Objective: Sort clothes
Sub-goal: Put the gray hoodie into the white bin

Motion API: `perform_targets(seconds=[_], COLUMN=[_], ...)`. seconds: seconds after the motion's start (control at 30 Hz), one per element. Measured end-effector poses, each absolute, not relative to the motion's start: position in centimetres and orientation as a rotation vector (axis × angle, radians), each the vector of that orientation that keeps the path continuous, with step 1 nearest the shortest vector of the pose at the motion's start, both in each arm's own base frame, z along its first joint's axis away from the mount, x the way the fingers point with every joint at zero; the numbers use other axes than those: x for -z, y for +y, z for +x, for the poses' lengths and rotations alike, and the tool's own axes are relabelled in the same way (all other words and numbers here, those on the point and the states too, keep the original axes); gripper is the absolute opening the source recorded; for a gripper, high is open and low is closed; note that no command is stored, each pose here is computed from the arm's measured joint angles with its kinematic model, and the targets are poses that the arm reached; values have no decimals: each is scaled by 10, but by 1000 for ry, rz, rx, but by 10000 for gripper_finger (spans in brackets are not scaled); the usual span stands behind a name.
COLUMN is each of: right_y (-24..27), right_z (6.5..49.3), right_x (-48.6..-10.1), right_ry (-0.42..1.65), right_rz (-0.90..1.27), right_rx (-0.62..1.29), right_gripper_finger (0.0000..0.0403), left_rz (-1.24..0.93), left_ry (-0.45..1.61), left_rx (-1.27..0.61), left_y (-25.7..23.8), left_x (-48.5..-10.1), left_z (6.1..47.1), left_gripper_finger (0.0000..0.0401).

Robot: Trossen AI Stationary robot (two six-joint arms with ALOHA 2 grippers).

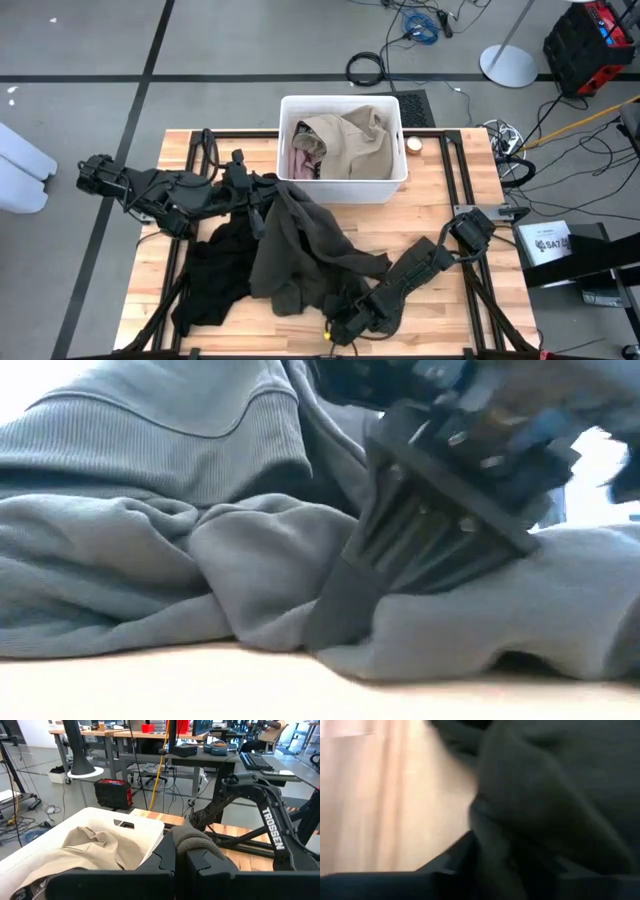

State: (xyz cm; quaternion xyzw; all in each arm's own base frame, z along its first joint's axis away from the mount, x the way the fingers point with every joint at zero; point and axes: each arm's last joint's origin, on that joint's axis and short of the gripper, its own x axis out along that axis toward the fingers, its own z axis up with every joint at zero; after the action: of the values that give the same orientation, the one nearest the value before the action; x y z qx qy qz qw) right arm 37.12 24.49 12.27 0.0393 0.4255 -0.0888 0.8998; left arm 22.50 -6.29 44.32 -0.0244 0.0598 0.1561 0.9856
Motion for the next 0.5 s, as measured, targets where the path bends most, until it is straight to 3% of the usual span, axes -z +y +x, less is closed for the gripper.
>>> perform_targets(seconds=[0.1,0.13,0.27,0.5], right_y=[241,240,235,216], right_z=[369,367,357,295], right_x=[-124,-128,-163,-284], right_ry=[910,921,927,785], right_rz=[71,58,71,103], right_rx=[207,204,189,176], right_gripper_finger=[32,18,6,3], left_rz=[-50,-60,-58,-57], left_ry=[137,142,155,155], left_rx=[-304,-299,-287,-286], left_y=[-63,-63,-64,-64], left_x=[-441,-441,-439,-439], left_z=[225,225,225,225], left_gripper_finger=[3,3,3,3])
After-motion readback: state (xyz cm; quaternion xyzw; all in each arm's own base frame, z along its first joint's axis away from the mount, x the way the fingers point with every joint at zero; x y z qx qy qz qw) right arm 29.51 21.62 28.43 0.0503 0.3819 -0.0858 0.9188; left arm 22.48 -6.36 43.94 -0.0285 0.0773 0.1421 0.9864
